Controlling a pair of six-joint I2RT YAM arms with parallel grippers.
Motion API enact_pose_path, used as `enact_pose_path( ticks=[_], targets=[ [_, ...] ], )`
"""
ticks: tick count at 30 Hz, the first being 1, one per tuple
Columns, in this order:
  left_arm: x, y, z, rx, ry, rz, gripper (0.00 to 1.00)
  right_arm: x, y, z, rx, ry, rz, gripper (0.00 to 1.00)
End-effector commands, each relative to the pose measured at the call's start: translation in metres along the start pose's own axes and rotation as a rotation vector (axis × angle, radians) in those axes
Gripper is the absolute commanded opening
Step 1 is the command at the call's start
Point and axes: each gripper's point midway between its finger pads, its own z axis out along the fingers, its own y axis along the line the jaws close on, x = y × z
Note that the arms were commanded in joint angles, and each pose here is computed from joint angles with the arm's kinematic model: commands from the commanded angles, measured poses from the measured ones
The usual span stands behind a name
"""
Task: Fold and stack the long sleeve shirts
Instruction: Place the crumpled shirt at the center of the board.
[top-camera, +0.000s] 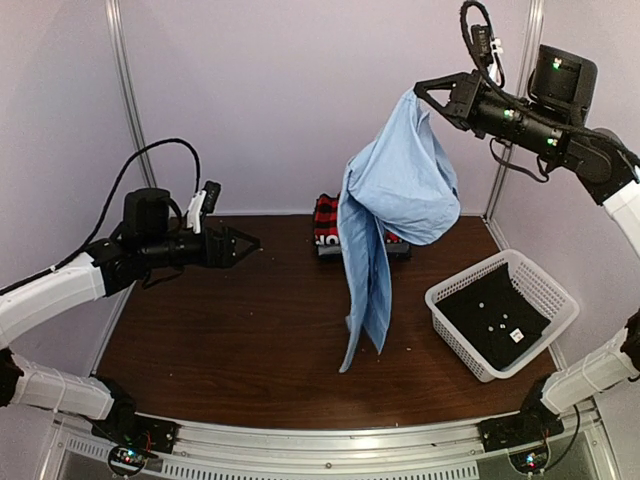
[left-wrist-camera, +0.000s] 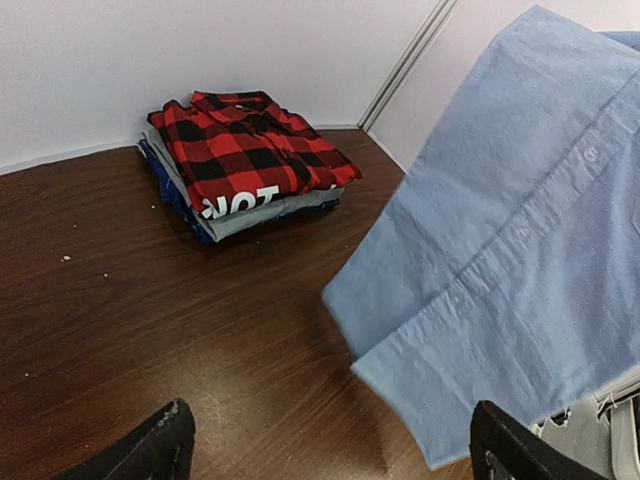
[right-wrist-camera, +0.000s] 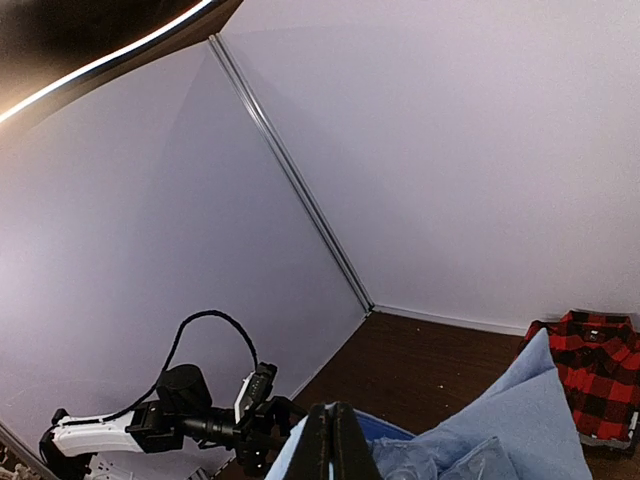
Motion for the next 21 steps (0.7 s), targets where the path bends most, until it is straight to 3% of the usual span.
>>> enact_pose_path(
  ticks=[1, 8, 12, 15, 21],
  targets=[
    [-0.033, -0.019, -0.013, 0.042, -0.103, 0.065, 0.98, -0.021, 0.032, -0.008, -0.052, -0.050, -0.042, 0.00],
    [-0.038, -0.018, -0.020, 0.012, -0.122, 0.078, 0.98, -0.032, 0.071, -0.014, -0.161, -0.042, -0.038, 0.00],
    [-0.037, -0.012, -0.020, -0.020, -0.125, 0.070, 0.98, -0.016, 0.077, 0.008, -0.194, 0.022, -0.027, 0.00],
    [-0.037, -0.006, -0.020, -0.053, -0.124, 0.057, 0.98, 0.027, 0.063, 0.050, -0.167, 0.138, -0.039, 0.00],
    [-0.035, 0.012, -0.023, -0.154, -0.118, 0.025, 0.98, 0.175, 0.018, 0.154, -0.134, 0.451, 0.018, 0.00]
  ],
)
